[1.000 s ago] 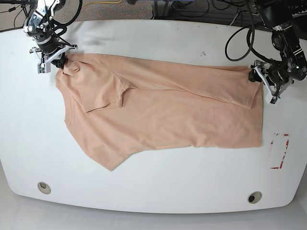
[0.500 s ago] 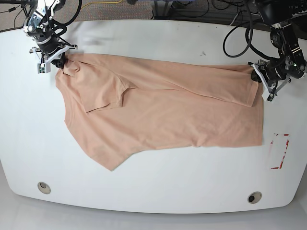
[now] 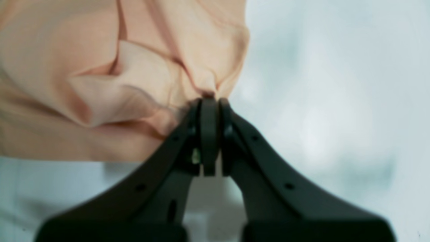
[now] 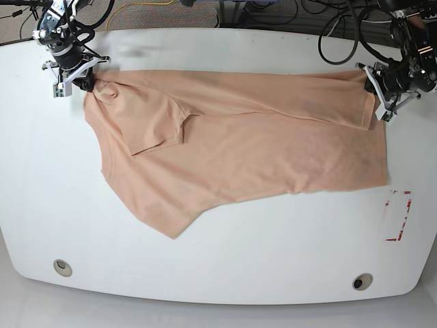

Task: Layout the t-shirt on the table in an organized manner, then fold the t-shirt properly
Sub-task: 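Pull the shirt taut with both grippers, dragging it away from the table edge, then lay the shirt flat and open both grippers, then move the right gripper onto the shirt near the sleeve and pinch fabric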

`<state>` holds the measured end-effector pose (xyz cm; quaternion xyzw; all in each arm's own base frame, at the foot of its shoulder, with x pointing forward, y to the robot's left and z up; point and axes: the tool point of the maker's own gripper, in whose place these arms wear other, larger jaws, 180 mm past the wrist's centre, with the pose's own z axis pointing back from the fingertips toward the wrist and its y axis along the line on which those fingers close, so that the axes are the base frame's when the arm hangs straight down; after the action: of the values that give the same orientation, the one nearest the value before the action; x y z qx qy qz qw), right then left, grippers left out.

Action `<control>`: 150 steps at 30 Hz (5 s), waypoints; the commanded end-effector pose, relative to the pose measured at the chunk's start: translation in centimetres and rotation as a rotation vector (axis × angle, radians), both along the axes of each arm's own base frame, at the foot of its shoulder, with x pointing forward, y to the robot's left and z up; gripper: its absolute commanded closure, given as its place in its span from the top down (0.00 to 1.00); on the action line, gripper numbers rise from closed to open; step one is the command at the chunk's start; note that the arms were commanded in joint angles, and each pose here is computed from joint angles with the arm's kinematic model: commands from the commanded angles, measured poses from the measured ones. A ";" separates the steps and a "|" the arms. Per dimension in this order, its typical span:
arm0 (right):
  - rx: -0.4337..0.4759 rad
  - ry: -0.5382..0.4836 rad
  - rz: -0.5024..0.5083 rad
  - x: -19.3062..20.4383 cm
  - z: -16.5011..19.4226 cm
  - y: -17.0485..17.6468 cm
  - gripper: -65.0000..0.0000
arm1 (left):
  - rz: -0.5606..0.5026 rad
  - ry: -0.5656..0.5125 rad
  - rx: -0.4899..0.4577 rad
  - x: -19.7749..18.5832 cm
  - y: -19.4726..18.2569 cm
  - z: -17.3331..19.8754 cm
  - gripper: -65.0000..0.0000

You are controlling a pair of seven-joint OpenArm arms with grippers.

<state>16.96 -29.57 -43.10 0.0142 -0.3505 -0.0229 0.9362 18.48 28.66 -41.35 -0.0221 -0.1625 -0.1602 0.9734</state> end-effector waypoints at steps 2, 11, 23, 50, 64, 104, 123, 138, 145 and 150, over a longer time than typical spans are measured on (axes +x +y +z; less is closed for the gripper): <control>-0.032 0.133 0.008 -3.3 -1.6 -0.5 0.00 | -0.005 -0.052 0.063 0.0 1.4 2.2 0.07; -0.039 0.169 0.014 -5.3 -1.7 -0.3 0.00 | -0.010 -0.031 0.082 -1.1 1.7 2.1 0.07; -0.051 0.175 -0.053 -7.9 -0.9 -0.3 0.00 | 0.009 0.045 0.092 -4.7 2.4 1.2 0.07; -0.108 0.176 -0.048 -9.9 1.4 -0.2 0.01 | -0.012 0.012 0.120 -4.9 2.3 2.6 0.07; -0.117 0.131 -0.050 -8.1 2.0 -0.4 0.54 | -0.010 -0.016 0.120 -3.8 2.3 3.0 0.42; -0.131 0.068 -0.094 -3.1 2.6 -3.2 0.73 | 0.039 -0.157 0.129 -0.4 5.0 6.9 0.43; -0.175 0.073 -0.079 -2.3 3.2 -5.8 0.73 | 0.040 -0.154 0.127 -0.4 5.0 6.8 0.43; -0.192 -0.039 0.067 2.8 6.6 -0.2 0.73 | 0.040 -0.156 0.128 -0.4 5.0 6.8 0.43; -0.131 -0.064 0.146 4.8 5.9 3.7 0.73 | 0.039 -0.155 0.128 -0.4 5.0 6.8 0.43; -0.083 -0.057 0.144 5.2 4.9 4.8 0.73 | 0.039 -0.155 0.128 -0.4 5.0 6.8 0.43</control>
<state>21.43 -24.86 -38.44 -0.0060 -0.3623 0.0687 0.9295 17.47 33.19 -35.52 0.0445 -0.2162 -0.1443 0.9646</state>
